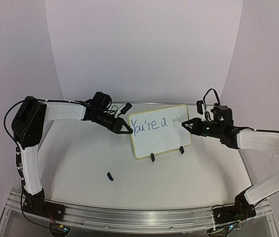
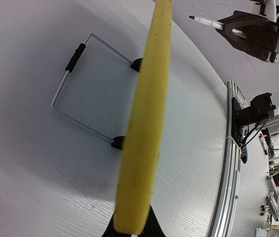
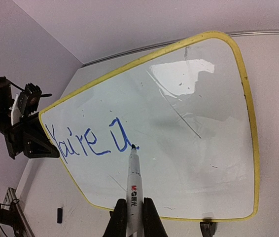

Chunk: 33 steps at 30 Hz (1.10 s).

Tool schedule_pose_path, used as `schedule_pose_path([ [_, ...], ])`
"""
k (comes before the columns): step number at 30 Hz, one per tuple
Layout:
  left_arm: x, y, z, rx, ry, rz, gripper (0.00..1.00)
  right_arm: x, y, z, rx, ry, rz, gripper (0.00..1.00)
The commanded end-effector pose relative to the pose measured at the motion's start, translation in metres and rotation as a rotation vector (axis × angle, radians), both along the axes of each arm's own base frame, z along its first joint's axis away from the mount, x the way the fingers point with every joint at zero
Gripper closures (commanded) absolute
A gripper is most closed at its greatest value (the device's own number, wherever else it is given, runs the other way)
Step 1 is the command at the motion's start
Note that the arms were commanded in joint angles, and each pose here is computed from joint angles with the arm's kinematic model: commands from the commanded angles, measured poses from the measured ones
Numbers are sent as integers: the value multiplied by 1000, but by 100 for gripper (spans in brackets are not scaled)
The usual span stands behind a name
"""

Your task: Write a sentence on the whiteboard

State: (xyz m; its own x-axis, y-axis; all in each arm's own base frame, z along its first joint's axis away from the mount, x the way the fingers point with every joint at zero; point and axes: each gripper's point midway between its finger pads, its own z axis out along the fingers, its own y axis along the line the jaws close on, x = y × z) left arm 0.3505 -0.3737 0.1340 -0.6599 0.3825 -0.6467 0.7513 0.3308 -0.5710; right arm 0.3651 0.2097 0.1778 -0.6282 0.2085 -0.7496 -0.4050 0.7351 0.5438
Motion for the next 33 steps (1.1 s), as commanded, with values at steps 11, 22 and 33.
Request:
schedule_pose_path([
  [11, -6, -4, -9, 45, 8, -14, 100, 36, 17, 25, 65, -75, 5, 100],
  [22, -6, -4, -7, 41, 6, -15, 100, 46, 19, 11, 61, -38, -15, 100],
  [33, -6, -4, -5, 39, 3, -14, 100, 28, 7, -19, 42, 33, -47, 100],
])
